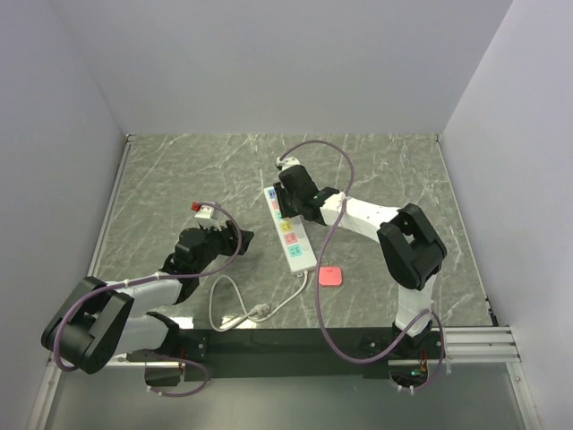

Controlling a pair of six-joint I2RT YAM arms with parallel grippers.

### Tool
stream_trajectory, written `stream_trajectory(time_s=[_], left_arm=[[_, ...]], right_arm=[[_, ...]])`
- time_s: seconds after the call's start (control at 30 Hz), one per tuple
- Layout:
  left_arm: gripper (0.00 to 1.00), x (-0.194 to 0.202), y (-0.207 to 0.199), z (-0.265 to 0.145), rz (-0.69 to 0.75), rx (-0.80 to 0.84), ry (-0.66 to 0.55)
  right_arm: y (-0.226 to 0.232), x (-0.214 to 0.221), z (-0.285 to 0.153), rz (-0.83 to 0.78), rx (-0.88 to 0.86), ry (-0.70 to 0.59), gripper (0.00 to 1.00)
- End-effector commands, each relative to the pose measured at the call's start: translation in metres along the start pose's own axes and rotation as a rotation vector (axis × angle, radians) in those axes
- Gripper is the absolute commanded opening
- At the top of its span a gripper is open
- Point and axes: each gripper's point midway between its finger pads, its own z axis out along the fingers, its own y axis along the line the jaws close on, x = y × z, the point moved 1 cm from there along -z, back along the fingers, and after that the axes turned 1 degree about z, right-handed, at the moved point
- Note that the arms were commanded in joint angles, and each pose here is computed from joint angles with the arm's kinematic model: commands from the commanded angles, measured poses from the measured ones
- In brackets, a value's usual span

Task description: Insert the plug

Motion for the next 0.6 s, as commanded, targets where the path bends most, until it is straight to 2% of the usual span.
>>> stream_trajectory(time_s=[0.0,0.57], left_arm=[[0.73,-0.011,-0.006,-0.001,0.019,0.032,-0.047],[0.73,-0.010,-0.005,-0.001,0.024,0.032,-0.045]], right_arm=[[-0.030,0.087,0.007,-0.073,0.116,0.273,0.00],[-0.019,0.112,0.021,-0.087,0.110,0.324,0.00]])
